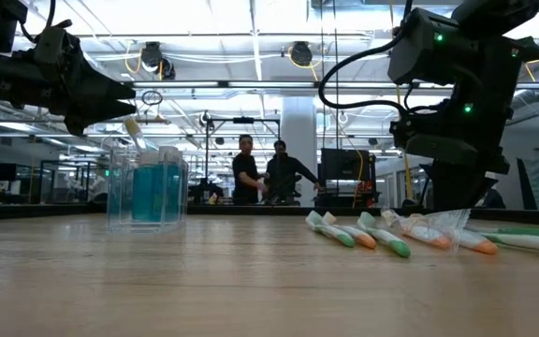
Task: Pick & Place toothbrushing station
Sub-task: Put the green toothbrush in the transparent organizer
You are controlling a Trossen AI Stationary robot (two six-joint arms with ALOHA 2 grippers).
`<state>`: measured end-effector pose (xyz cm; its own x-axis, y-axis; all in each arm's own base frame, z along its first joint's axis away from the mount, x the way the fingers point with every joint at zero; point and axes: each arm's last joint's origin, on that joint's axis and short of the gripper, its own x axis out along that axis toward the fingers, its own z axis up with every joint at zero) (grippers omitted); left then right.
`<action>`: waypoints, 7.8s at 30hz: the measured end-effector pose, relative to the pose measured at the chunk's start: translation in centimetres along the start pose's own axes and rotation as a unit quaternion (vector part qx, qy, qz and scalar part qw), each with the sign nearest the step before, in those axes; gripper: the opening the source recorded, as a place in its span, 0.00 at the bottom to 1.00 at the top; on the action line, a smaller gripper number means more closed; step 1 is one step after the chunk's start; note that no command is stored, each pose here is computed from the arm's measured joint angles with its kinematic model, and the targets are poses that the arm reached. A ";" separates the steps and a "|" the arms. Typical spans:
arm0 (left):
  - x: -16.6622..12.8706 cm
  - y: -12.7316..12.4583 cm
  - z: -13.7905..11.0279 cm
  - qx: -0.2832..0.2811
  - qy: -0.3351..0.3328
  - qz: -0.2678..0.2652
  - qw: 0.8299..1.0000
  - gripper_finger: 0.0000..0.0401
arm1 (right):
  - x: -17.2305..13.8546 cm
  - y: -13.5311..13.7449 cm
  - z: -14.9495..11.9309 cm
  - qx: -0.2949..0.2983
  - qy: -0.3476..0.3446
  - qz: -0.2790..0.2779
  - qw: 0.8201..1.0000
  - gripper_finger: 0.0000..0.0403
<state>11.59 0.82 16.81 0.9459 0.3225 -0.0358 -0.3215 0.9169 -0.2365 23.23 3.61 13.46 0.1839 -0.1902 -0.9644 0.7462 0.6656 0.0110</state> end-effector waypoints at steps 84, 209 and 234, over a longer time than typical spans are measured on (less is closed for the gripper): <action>20.2 -13.2 2.5 0.101 0.059 -0.132 0.984 0.31 | -11.8 4.7 7.4 -0.222 -0.598 0.321 0.700 0.08; 6.3 -7.7 -2.3 0.012 -0.080 -0.038 0.996 0.50 | -4.4 2.2 -1.3 -0.119 -0.072 0.138 0.981 0.52; 6.4 -7.8 -2.6 0.013 -0.062 -0.055 0.996 0.50 | -1.6 5.9 -4.8 -0.145 0.103 0.237 0.955 0.52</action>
<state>20.25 -4.85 15.84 0.9631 0.2455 0.1098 -0.2196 0.9535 -0.2062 24.24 11.29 13.77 0.3053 0.3072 -0.9014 0.3960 0.8199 0.4135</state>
